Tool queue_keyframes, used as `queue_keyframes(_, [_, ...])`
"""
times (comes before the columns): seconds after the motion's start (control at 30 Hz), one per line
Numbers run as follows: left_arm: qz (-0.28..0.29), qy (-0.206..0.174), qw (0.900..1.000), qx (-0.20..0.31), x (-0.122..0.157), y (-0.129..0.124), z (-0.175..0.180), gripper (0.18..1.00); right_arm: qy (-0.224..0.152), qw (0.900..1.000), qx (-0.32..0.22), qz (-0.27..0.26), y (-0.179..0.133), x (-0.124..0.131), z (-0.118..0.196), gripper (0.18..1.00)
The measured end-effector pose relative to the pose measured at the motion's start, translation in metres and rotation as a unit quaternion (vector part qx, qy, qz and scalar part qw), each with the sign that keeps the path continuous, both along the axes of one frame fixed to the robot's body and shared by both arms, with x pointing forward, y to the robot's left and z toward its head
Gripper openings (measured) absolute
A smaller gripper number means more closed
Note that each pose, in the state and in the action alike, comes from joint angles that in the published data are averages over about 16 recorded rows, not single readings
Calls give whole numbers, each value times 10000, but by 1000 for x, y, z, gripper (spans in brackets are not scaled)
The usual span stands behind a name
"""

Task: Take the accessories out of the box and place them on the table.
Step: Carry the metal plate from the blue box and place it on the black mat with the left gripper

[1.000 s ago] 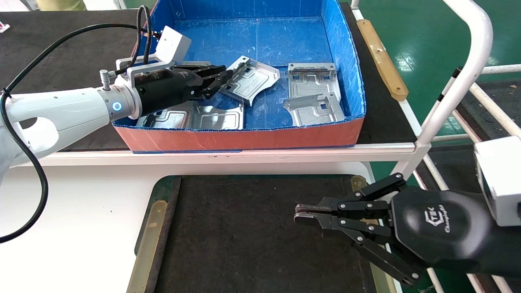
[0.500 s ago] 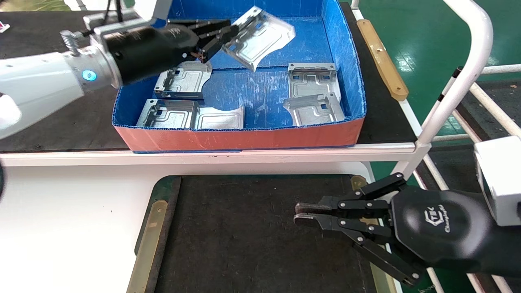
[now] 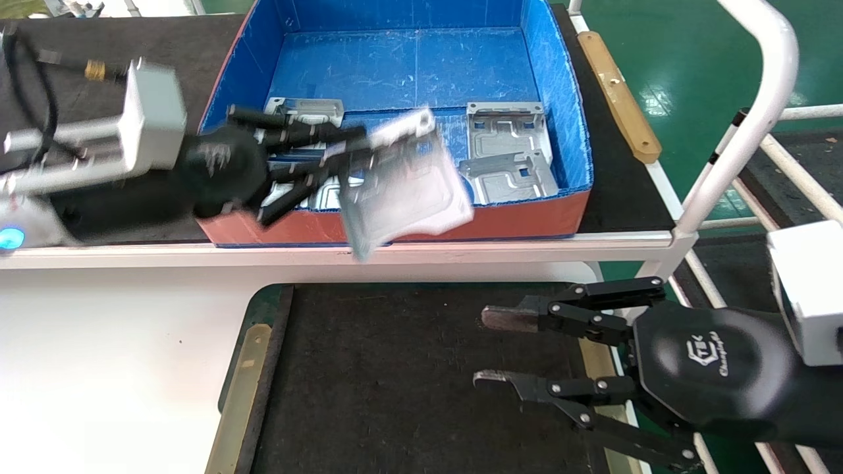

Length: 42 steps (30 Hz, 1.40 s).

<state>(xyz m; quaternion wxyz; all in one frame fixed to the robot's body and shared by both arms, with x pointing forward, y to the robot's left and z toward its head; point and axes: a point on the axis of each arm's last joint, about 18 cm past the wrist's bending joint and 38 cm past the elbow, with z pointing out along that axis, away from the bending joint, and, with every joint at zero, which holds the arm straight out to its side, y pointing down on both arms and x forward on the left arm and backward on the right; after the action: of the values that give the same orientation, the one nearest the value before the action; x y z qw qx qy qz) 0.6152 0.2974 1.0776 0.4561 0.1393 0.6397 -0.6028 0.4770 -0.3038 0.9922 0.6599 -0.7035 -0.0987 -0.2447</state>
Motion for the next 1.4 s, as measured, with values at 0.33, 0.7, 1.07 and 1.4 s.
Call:
queue_keyframes(0.33, [-291, -181, 9972, 661, -19, 7, -63, 276, 0, 10000, 0, 0, 0, 0, 0, 597])
queue_keyframes(0.7, [-700, -147, 9903, 1189, -14, -32, -133, 275, 0, 10000, 0, 0, 0, 0, 0, 844])
queue_keyframes(1.07, [-515, -4, 9865, 1552, 31, -96, -193, 275, 0, 10000, 0, 0, 0, 0, 0, 968])
queue_keyframes(1.4, [-169, 80, 9853, 1696, 66, -147, -219, 275, 0, 10000, 0, 0, 0, 0, 0, 999])
